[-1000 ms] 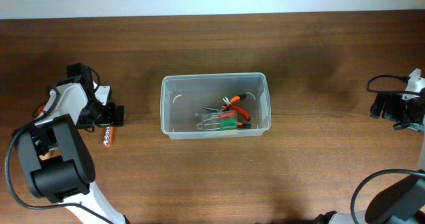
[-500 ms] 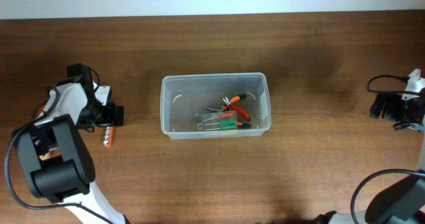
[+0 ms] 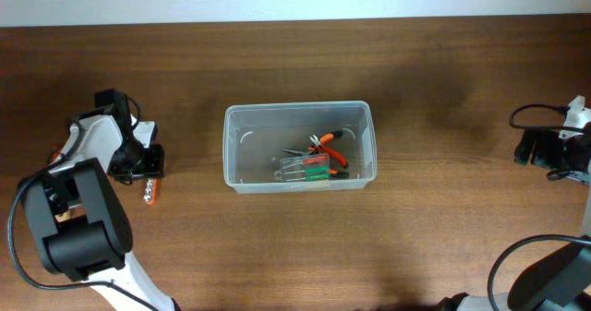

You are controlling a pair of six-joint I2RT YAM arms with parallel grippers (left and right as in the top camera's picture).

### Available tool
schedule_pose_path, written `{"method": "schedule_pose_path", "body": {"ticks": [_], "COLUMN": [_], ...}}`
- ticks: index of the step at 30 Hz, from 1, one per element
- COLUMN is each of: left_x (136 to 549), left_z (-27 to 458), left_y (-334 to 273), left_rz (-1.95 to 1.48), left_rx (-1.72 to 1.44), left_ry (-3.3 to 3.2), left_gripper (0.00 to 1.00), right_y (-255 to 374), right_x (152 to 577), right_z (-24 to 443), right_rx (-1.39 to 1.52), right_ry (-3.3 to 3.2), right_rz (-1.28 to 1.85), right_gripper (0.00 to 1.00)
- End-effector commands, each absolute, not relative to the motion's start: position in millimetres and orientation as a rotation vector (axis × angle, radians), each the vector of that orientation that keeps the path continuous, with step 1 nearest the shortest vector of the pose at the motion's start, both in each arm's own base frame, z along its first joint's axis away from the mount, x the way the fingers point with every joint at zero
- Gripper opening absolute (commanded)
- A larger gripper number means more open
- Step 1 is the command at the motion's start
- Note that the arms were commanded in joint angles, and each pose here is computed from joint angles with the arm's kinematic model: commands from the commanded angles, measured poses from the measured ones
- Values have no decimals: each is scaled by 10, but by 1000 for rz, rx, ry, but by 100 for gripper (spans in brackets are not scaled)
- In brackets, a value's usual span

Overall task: Pack container
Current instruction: 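Lower the left gripper and close it on the orange bit holder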

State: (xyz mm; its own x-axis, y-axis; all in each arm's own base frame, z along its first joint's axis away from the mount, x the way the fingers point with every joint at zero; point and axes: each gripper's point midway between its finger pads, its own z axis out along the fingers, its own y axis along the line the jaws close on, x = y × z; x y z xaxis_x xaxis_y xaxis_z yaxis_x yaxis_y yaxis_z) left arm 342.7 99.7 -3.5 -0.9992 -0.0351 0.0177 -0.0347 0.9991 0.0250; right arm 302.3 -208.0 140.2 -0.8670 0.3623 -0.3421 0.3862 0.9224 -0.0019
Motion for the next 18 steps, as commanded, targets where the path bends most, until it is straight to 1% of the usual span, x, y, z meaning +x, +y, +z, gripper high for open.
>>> {"method": "schedule_pose_path", "body": {"ticks": [1, 3, 5, 7, 10, 14, 18], "left_x": [3256, 3265, 3282, 3296, 3300, 3303, 3312], "left_z": [-213, -214, -215, -216, -217, -217, -218], "left_y": [1016, 1018, 1023, 1027, 1028, 1029, 1032], "left_rz": [-49, -51, -54, -56, -57, -57, -59], "left_rx": [59, 58, 59, 59, 59, 60, 60], "left_ry": [-3038, -3042, -3049, -3055, -3056, -3057, -3061], "left_gripper": [48, 46, 41, 38, 30, 23, 22], "right_y": [-2068, -2068, -2068, -2068, -2068, -2068, -2068], "right_x": [3026, 3026, 3026, 3026, 3026, 3026, 3026], "right_z": [1426, 1426, 1426, 1426, 1426, 1426, 1426], "right_rx": [563, 563, 563, 563, 563, 563, 563], "right_ry": [2730, 2730, 2730, 2730, 2730, 2730, 2730], "right_rz": [-89, -89, -89, -89, -89, -89, -89], "right_gripper": [99, 99, 99, 99, 99, 99, 99]}}
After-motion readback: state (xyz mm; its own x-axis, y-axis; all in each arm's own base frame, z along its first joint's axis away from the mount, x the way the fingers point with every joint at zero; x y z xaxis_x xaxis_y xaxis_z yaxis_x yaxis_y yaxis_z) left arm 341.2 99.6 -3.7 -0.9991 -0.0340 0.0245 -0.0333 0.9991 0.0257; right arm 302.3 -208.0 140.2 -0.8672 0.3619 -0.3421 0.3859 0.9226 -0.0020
